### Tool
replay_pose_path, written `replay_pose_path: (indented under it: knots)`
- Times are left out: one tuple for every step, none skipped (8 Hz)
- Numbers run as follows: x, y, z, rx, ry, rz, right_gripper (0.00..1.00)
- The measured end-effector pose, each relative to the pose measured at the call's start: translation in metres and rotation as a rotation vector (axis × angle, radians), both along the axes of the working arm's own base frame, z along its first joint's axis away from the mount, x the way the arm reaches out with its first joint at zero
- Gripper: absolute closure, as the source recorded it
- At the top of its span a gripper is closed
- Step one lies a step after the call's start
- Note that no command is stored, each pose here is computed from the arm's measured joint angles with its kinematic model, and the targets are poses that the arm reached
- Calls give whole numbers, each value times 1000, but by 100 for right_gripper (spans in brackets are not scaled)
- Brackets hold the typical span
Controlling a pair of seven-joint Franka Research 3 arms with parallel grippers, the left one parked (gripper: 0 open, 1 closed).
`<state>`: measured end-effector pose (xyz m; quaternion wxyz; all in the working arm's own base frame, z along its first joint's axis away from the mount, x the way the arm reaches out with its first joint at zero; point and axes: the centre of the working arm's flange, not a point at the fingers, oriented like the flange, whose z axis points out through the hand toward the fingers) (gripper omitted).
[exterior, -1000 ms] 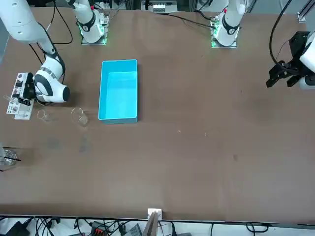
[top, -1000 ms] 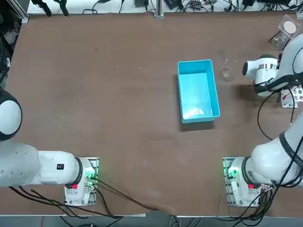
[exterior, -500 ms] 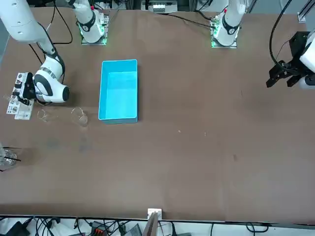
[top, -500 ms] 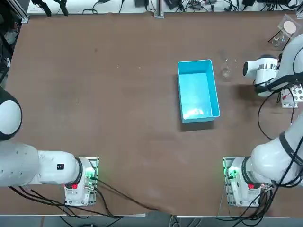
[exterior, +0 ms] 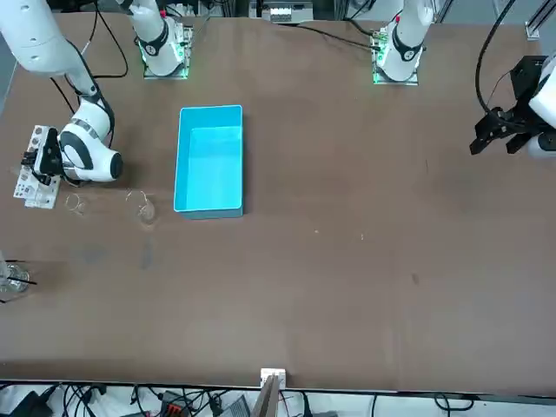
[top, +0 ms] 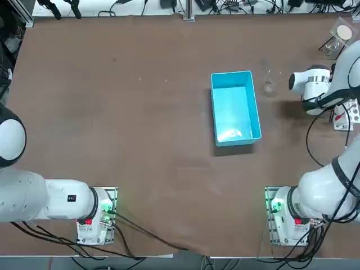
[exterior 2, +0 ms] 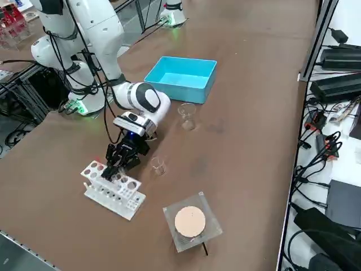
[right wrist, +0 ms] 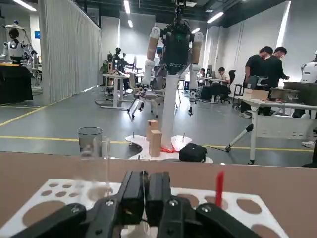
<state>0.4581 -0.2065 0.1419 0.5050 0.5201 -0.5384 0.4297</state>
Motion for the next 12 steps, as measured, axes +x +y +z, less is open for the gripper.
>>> replay_pose_path:
  knots:
    - [0,0,1,-1,-1,-1,94]
    - [0,-1,1,-2,-1,-1,94]
    - [0,-1,1,-2,-1,-1,94]
    - [0,-1,1,-2,-1,-1,94]
    - [0,-1,1,-2,-1,-1,94]
    - [0,-1,2,-4,0,-2,94]
    - [1,-1,4,-6,-2,-3,94]
    - [1,-2,6,-12,-4,-5,94]
    - [1,-3,9,-22,-6,-8,94]
    - [2,-4,14,-34,-10,-12,94]
    - [4,-5,21,-40,-6,-13,94]
    - [7,-6,34,-42,7,-11,94]
